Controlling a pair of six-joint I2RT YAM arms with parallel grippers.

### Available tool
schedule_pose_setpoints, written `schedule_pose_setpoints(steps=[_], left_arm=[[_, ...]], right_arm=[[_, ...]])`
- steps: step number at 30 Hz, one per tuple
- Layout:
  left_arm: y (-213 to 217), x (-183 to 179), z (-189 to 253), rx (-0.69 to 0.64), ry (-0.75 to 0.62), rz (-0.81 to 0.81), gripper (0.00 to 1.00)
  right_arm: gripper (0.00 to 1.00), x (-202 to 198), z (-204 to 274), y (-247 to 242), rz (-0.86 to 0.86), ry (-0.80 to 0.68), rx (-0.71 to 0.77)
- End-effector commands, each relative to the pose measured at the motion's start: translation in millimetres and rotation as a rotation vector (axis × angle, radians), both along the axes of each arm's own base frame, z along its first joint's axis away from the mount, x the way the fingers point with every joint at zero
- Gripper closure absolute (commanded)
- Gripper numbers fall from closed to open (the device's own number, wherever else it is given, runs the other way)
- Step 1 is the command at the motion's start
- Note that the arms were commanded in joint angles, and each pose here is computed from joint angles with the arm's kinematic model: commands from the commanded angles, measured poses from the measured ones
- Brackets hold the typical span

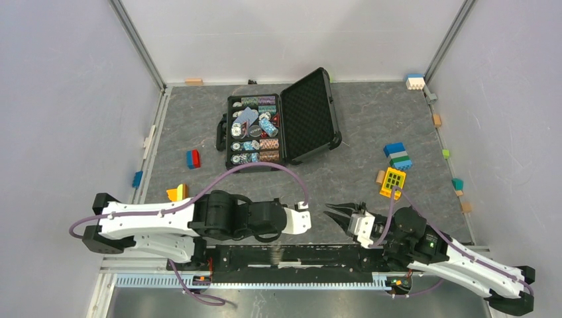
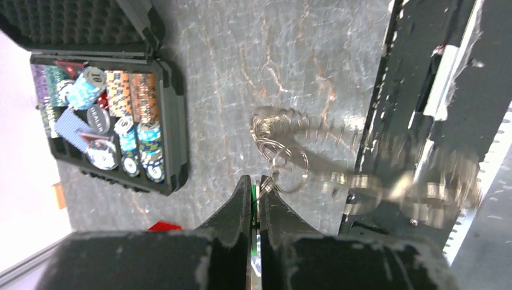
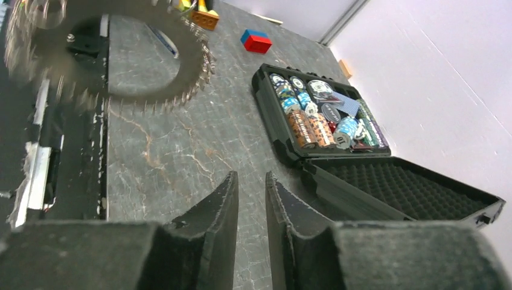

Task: Remove the keys from the keyring

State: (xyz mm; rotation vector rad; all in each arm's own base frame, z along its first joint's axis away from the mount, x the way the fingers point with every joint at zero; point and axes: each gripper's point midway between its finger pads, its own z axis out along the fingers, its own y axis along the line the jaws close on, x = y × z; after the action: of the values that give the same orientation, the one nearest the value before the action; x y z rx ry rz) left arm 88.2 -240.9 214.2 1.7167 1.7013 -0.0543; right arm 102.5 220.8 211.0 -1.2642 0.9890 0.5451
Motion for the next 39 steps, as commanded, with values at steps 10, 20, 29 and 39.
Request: schedule_pose_setpoints(steps=[10,20,29,39], left_arm=[[17,32,49,0.192,-0.241,-0.059,0.98],[9,55,86,0.241,-0.458,-0.144,0.98],[-7,56,117,0.090,-0.554,-0.215,0.98],[-17,41,120,-0.029,-0.497,-0.293,0.98]], right_arm=[[0.60,-13,52,-8,0.042,0.044,0.382],[0.51,14,62,-9,-0.105,0.316,0.547],[0.52,18,58,17,-0.099,0.411,0.476],[0.54,-17,92,28,0.172,0.334,0.647]])
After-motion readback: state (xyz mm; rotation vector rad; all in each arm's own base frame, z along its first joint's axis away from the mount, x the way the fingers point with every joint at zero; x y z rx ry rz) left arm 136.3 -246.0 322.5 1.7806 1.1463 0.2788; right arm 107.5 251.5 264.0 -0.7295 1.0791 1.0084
